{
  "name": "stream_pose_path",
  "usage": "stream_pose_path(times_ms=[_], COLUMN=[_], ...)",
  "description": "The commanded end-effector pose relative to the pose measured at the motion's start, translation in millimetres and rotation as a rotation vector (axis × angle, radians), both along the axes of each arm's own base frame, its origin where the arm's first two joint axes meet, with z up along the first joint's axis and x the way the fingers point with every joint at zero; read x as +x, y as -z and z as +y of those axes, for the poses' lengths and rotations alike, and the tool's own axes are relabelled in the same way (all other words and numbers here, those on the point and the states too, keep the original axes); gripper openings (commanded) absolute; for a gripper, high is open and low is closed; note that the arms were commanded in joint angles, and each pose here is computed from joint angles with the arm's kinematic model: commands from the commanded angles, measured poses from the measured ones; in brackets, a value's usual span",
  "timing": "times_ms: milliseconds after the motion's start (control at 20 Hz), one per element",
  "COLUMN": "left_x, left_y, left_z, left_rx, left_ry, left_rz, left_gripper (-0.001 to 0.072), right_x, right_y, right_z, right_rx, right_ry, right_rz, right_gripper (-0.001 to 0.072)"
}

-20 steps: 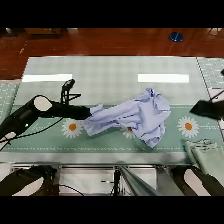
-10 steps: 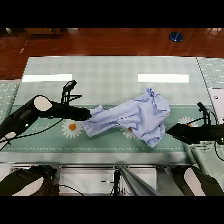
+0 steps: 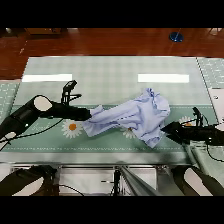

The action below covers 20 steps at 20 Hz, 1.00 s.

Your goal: Fold the shirts.

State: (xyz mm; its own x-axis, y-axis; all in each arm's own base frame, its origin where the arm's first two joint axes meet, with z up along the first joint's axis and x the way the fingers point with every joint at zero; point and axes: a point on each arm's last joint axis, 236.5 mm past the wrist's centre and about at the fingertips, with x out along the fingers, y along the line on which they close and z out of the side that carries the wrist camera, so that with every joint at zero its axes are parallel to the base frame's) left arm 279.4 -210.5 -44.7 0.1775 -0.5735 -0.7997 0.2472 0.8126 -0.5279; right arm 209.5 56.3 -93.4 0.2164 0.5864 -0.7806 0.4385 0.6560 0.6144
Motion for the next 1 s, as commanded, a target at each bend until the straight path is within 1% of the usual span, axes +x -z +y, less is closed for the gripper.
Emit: stream_pose_path(times_ms=[0,100,150,200,250,400,500,600,700,850,950], left_x=[0.4,0.5,0.7,1.7,5.1,35.9,69.9,97.7,105.9,82.1,52.2], left_y=[-0.1,-0.1,-0.2,-0.9,-3.6,-43.4,-103.7,-186.4,-276.7,-395.5,-450.4], left_z=[0.0,0.0,0.2,0.7,2.4,14.5,34.1,63.4,94.1,117.8,115.9], left_rx=[0.0,0.0,0.001,0.002,-0.001,-0.022,-0.034,-0.04,-0.042,-0.048,-0.049], left_ry=[0.0,0.0,0.0,0.005,-0.004,-0.049,-0.104,-0.178,-0.252,-0.305,-0.282], left_rz=[-0.001,-0.002,-0.003,-0.009,-0.015,-0.119,-0.282,-0.489,-0.7,-0.969,-1.086], left_gripper=[0.0032,0.0032,0.0032,0.0031,0.0031,0.0029,0.0029,0.0029,0.0029,0.0029,0.0029], right_x=[19.6,20.7,19.9,20.7,23.5,50.2,84.2,116.7,129.6,113.3,91.2], right_y=[17.5,29.8,33.8,31.8,22.8,-43.6,-119.5,-215.8,-324.6,-468.9,-532.6], right_z=[5.7,19.4,31.7,42.8,52.1,57.4,40.2,10.4,-15.8,-26.4,-19.8], right_rx=[0.072,0.093,0.109,0.132,0.161,0.225,0.19,0.082,-0.051,-0.233,-0.309], right_ry=[0.078,0.067,0.036,0.0,-0.039,-0.153,-0.157,-0.076,0.022,0.108,0.123], right_rz=[0.002,0.037,0.047,0.04,0.017,-0.161,-0.38,-0.64,-0.901,-1.239,-1.371], right_gripper=[0.0497,0.036,0.0243,0.0055,0.0027,0.0026,0.0026,0.0025,0.0025,0.0025,0.0025])
